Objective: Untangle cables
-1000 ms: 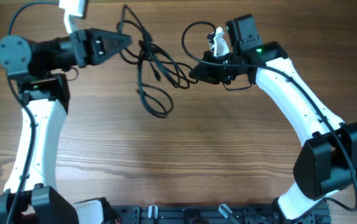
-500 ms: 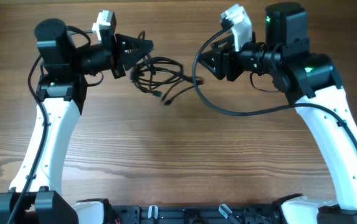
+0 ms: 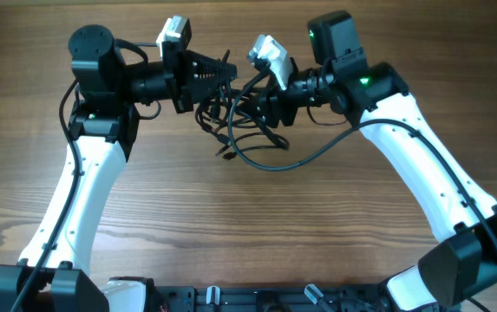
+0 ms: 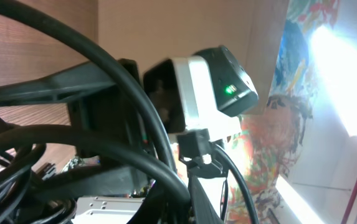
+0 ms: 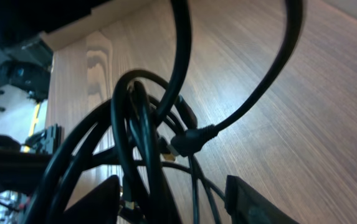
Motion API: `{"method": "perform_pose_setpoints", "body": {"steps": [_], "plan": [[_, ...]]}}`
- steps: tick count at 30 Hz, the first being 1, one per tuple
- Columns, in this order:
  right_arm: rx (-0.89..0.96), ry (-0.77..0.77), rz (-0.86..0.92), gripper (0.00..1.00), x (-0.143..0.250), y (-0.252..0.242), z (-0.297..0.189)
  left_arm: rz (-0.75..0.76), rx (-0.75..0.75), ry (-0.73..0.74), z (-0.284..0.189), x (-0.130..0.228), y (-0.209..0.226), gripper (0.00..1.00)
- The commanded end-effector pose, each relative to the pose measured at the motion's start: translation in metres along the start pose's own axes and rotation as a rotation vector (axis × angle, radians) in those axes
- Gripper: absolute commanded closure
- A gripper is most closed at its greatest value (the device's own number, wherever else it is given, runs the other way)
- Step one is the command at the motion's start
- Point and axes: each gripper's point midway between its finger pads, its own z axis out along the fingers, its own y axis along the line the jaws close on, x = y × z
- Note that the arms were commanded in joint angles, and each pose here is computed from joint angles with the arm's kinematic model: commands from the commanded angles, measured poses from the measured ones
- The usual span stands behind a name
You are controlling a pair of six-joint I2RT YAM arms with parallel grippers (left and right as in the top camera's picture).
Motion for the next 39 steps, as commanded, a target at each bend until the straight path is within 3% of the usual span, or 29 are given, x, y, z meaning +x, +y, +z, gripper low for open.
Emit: {"method": "perform_pose_setpoints", "body": {"steps": [1,4,7,11,12,14,17,21,26,30,34,36,39], "plan": [[0.004,-0.012,0.123,0.71,-0.002,-0.007,0.006,0.083,0.015,0.039,-0.001,0.011,-0.015,0.96],[0.041,-0.041,0.236,0.89,-0.007,-0.019,-0.001,0.212,0.026,0.022,-0.007,0.008,-0.021,0.96],[0.075,-0.054,0.411,0.95,-0.001,-0.036,-0.015,0.357,0.021,-0.019,-0.018,-0.001,-0.020,0.96],[0.394,0.054,0.675,0.96,0.046,-0.080,-0.035,0.429,-0.088,-0.140,-0.026,-0.024,0.018,0.96],[0.472,0.086,0.709,0.96,0.058,-0.086,-0.043,0.393,-0.172,-0.205,-0.030,-0.035,0.041,0.96],[0.598,0.105,0.742,0.96,0.066,-0.089,-0.062,0.179,-0.484,-0.416,-0.058,-0.058,0.110,0.96],[0.608,0.022,0.687,0.96,0.041,-0.077,-0.081,-0.035,-0.891,-0.634,-0.119,-0.057,0.179,0.96],[0.694,-0.135,0.680,0.96,0.008,-0.062,-0.122,-0.053,-0.935,-0.649,-0.126,-0.054,0.185,0.96],[1.046,-0.242,0.702,0.96,0.011,-0.063,-0.197,-0.050,-0.972,-0.681,-0.134,-0.057,0.187,0.96],[1.030,-0.079,0.770,0.96,0.046,-0.064,-0.178,-0.051,-0.972,-0.681,-0.134,-0.057,0.187,0.96],[0.920,0.231,0.870,0.96,0.107,-0.071,-0.129,-0.055,-0.958,-0.672,-0.131,-0.056,0.186,0.96],[0.952,0.419,0.917,0.96,0.151,-0.086,-0.114,-0.055,-0.959,-0.672,-0.131,-0.056,0.186,0.96],[0.963,0.466,0.949,0.96,0.170,-0.104,-0.114,-0.053,-0.959,-0.674,-0.132,-0.057,0.186,0.96]]}}
